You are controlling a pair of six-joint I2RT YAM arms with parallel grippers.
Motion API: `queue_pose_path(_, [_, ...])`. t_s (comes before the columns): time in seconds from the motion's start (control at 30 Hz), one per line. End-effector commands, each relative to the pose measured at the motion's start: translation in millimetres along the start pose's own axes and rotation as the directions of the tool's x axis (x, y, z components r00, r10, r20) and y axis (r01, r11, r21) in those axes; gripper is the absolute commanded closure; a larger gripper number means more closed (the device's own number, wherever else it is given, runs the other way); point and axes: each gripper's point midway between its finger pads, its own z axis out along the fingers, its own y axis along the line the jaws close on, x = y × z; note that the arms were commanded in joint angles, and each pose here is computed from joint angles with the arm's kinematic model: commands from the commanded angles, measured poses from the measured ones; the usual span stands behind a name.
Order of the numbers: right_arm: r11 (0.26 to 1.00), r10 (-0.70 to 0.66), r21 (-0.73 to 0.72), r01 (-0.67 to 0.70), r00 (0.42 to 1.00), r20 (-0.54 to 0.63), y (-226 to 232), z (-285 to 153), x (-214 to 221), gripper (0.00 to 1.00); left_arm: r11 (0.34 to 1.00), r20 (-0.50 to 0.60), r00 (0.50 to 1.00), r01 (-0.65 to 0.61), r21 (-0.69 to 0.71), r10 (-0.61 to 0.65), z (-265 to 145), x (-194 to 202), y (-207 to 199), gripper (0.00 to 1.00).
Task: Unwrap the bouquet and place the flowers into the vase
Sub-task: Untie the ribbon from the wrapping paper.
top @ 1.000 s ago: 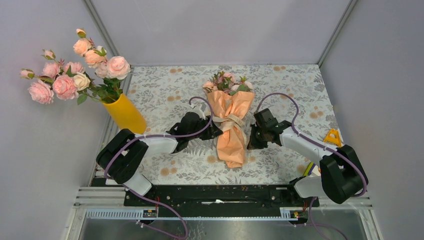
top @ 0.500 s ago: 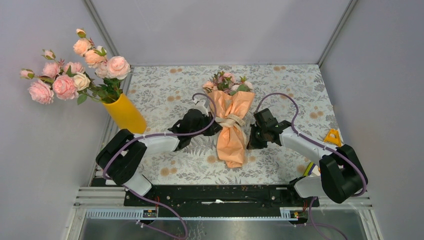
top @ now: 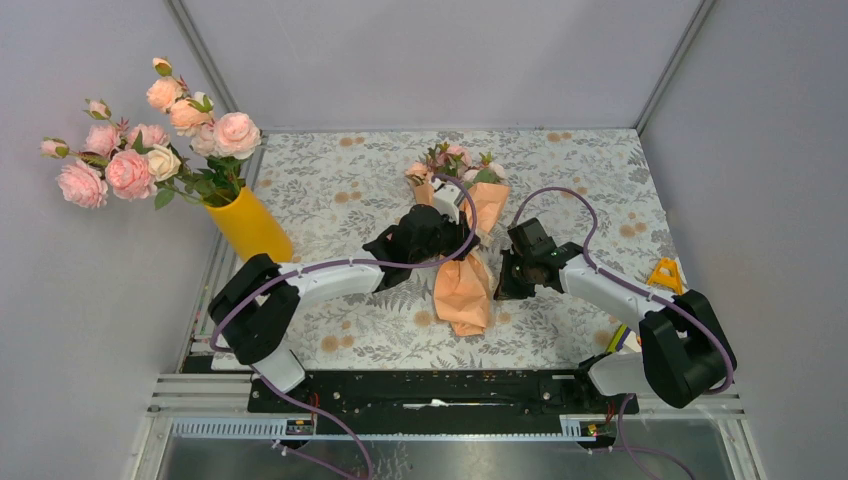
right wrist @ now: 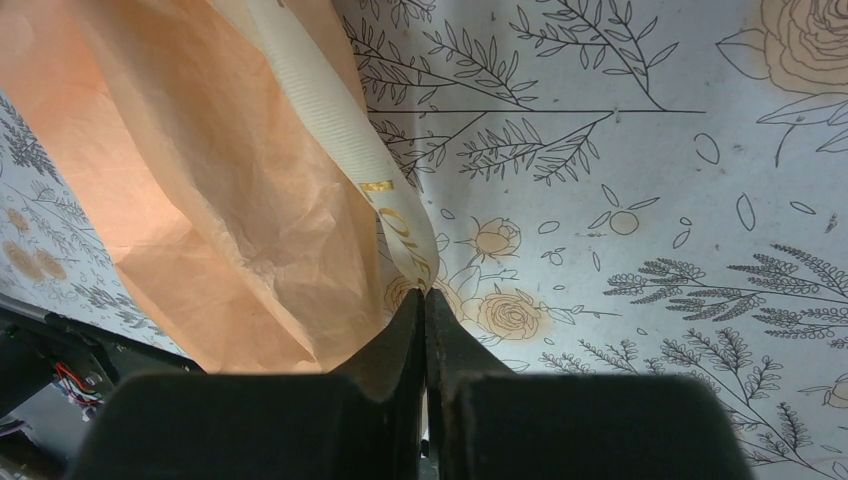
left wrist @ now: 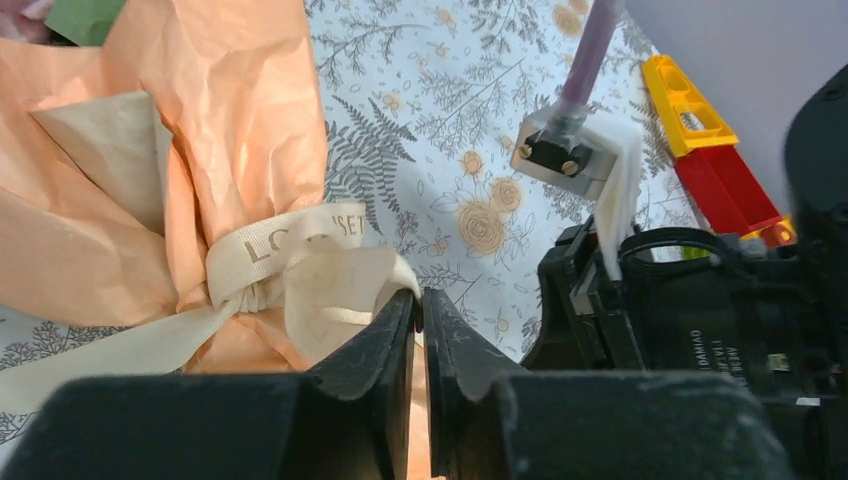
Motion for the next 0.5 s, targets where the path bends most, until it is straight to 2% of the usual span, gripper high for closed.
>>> queue_pose_path(0.0, [1.0,0.012,-0.02,-0.012,1.0,0.026,2.2,-5.5,-2.9,1.0,0.996,0.039,0.998,-0.052,0.069,0.049,6.0,-13.8,-16.7,0.84])
queue_pose_path(0.03, [1.0,0.013,-0.02,-0.013,1.0,0.028,1.9,-5.6,-2.9,1.0,0.994,0.048,0.997,-0.068,0.089,0.064,3.5,-16.2,-20.3,0.75])
queue_pose_path(0.13, [1.0,0.015,-0.022,-0.014,0.999,0.028,2.2,-6.2,-2.5,1.0,0.986,0.086,0.991,-0.116,0.122,0.106,-8.5,-30.1,-29.6,0.37])
queue_pose_path(0.2, [1.0,0.015,-0.021,-0.014,1.0,0.027,1.8,-5.8,-2.3,1.0,0.984,0.106,0.985,-0.145,0.107,0.134,-19.1,-39.3,-29.5,0.25])
queue_pose_path(0.27, [1.0,0.017,-0.022,-0.016,0.999,0.029,2.1,-6.5,-2.6,1.0,0.982,0.135,0.978,-0.169,0.081,0.157,-34.0,-50.6,-26.5,0.19])
queue_pose_path(0.4, [1.0,0.017,-0.025,-0.017,0.999,0.032,2.4,-7.3,-2.5,1.0,0.982,0.211,0.962,-0.185,0.041,0.172,-69.5,-64.7,-14.5,0.13])
queue_pose_path(0.47, [1.0,0.016,-0.027,-0.015,0.999,0.034,2.8,-7.8,-2.7,1.0,0.984,0.213,0.961,-0.178,-0.003,0.175,-83.0,-62.4,1.3,0.11])
